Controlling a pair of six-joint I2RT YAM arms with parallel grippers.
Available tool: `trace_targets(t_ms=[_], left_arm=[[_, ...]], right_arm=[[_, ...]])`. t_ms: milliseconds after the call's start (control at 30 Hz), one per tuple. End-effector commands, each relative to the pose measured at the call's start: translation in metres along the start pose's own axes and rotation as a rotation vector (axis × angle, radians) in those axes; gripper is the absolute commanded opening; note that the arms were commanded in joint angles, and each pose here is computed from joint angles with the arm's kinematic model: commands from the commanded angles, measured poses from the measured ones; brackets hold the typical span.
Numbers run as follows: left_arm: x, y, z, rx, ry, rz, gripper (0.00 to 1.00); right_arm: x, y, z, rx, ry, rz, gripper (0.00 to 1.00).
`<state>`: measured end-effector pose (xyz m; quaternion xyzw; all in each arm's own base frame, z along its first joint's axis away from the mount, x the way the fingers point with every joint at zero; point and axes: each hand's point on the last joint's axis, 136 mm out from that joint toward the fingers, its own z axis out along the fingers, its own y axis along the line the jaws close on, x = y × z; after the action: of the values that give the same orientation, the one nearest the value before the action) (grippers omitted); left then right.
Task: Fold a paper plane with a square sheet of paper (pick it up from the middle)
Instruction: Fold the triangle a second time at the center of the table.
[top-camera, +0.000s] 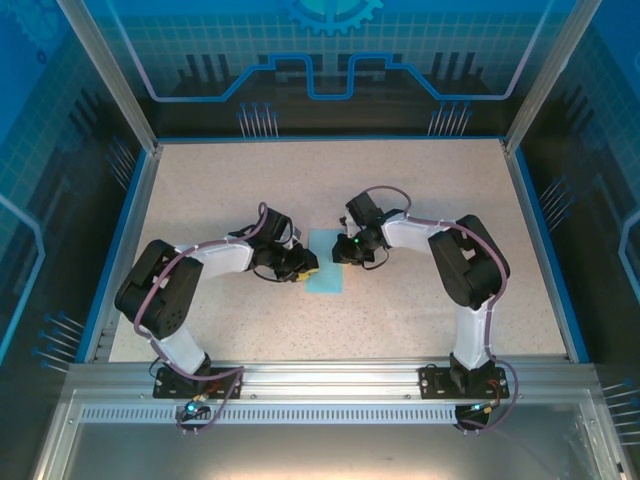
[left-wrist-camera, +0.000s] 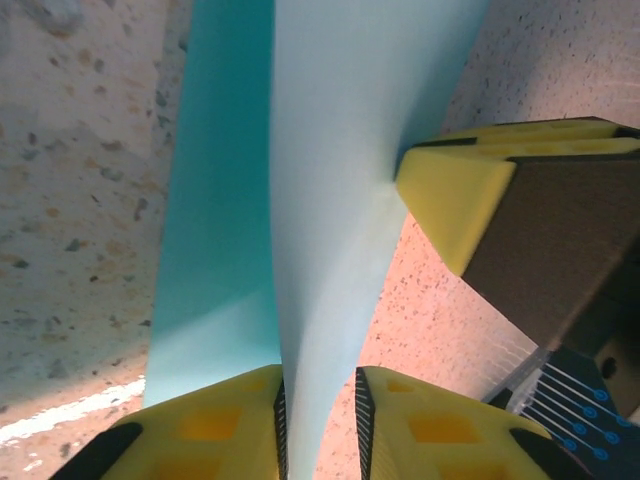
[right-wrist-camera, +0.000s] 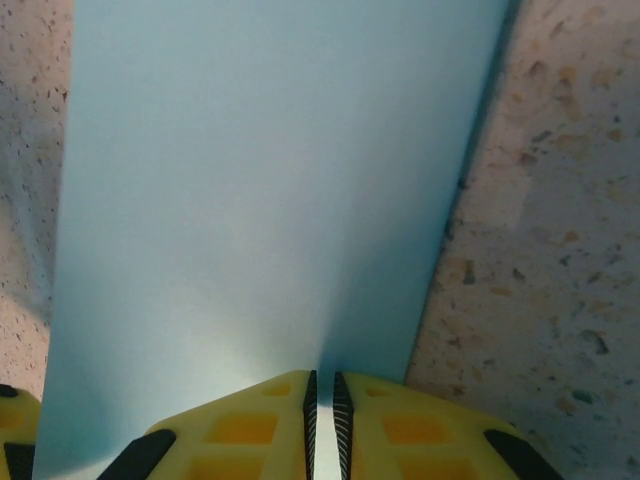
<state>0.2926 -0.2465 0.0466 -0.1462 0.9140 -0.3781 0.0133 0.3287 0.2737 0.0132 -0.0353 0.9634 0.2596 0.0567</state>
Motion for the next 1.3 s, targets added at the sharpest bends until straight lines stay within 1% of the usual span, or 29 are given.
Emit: trace_targets(t_ms=[0,100,200,367,567,767,900,1067,1167,1267], left_arm=[[0.005,-0.025,-0.004,0.084,0.035,0.019,0.3],[0.008,-0.036,-0.005,0.124,0.049,0.023,0.34],[0.006,-0.043,-0.005,0.145,0.048,0.023,0.35],[-0.002,-0.049,0.001,0.174,0.039,0.005,0.38],[-0.009,-0.05,0.007,0.179,0.027,-0.004,0.4],[-0.019,-0.042,0.016,0.144,0.001,-0.015,0.4],[-0.024,-0.039,0.021,0.132,-0.009,-0.023,0.4],[-0.026,-0.036,0.023,0.121,-0.011,-0.026,0.39],[-0.025,-0.035,0.025,0.118,-0.009,-0.027,0.38],[-0.026,-0.034,0.025,0.113,-0.012,-0.03,0.38]], right_arm=[[0.014,-0.009,0.012,0.035,0.059,0.025,0.17],[0.015,-0.011,0.013,0.045,0.067,0.036,0.17],[0.014,-0.011,0.013,0.049,0.068,0.041,0.16],[0.015,-0.012,0.014,0.05,0.077,0.059,0.16],[0.012,-0.005,0.01,0.006,0.069,0.062,0.16],[-0.003,0.01,-0.014,-0.067,-0.004,0.038,0.2],[-0.007,0.013,-0.034,-0.101,-0.054,0.028,0.27],[-0.001,0.002,-0.053,-0.088,-0.104,0.014,0.29],[0.005,0.003,-0.058,-0.097,-0.119,-0.049,0.29],[0.013,0.009,-0.056,-0.123,-0.103,-0.127,0.31]])
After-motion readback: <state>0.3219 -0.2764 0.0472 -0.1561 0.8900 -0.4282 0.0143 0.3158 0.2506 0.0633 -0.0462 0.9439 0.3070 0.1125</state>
